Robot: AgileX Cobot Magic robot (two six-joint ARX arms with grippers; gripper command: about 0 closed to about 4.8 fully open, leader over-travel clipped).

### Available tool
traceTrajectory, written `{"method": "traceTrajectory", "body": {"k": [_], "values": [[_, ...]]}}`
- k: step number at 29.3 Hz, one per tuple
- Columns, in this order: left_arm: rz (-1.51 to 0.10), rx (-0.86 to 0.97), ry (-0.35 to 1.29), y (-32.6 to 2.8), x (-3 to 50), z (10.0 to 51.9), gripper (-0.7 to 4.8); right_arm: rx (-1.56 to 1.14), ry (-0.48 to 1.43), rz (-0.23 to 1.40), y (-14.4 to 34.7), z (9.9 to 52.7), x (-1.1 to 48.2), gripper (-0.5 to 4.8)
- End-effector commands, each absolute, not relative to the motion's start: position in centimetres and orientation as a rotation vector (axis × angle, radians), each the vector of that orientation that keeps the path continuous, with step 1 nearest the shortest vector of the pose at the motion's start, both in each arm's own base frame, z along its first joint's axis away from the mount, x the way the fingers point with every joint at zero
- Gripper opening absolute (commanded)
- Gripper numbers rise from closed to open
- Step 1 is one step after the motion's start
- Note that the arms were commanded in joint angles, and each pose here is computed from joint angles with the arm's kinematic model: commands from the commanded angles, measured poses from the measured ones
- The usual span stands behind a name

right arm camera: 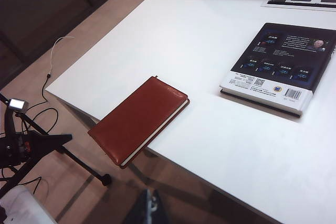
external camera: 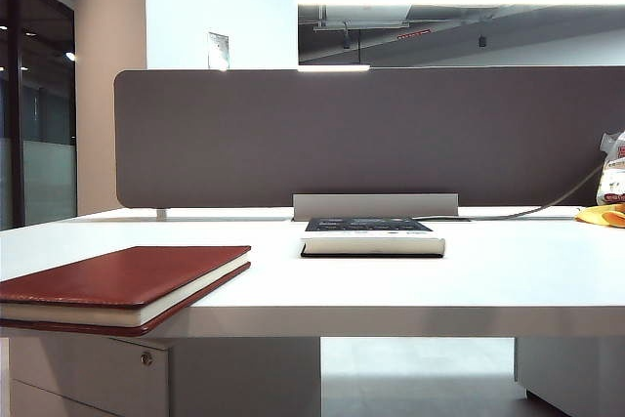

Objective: Pick up the red book and place it on top of the black book.

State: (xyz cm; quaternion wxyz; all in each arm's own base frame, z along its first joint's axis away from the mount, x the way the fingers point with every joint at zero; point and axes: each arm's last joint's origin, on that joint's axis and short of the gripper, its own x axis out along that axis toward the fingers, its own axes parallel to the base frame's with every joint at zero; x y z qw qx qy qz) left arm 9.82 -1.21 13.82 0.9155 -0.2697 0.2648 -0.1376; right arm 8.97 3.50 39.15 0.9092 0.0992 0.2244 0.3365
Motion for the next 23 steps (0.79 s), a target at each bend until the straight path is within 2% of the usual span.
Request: {"method": "traceTrajectory", "body": {"k": [1, 9, 13, 23], "values": [[-0.292, -0.56, 0.559, -1.3, 10.0, 13.9, -0.04, 0.196, 0.442, 0.696, 3.5, 39.4, 8.9, -0.06], [-0.317, -0.572, 0.557, -1.3, 11.2, 17.2, -0.04, 0.192, 0.442, 0.697, 3.5, 39.4, 8.9, -0.06], [-0.32, -0.579, 0.614, -1.4, 12.6, 18.5, -0.05, 0.182, 0.439, 0.699, 3.5, 39.4, 8.9, -0.06], [-0.359, -0.637, 0.808, -1.7, 14.9, 17.0, -0.01, 0.18, 0.446, 0.699, 3.5, 39.3, 8.9, -0.06]]}}
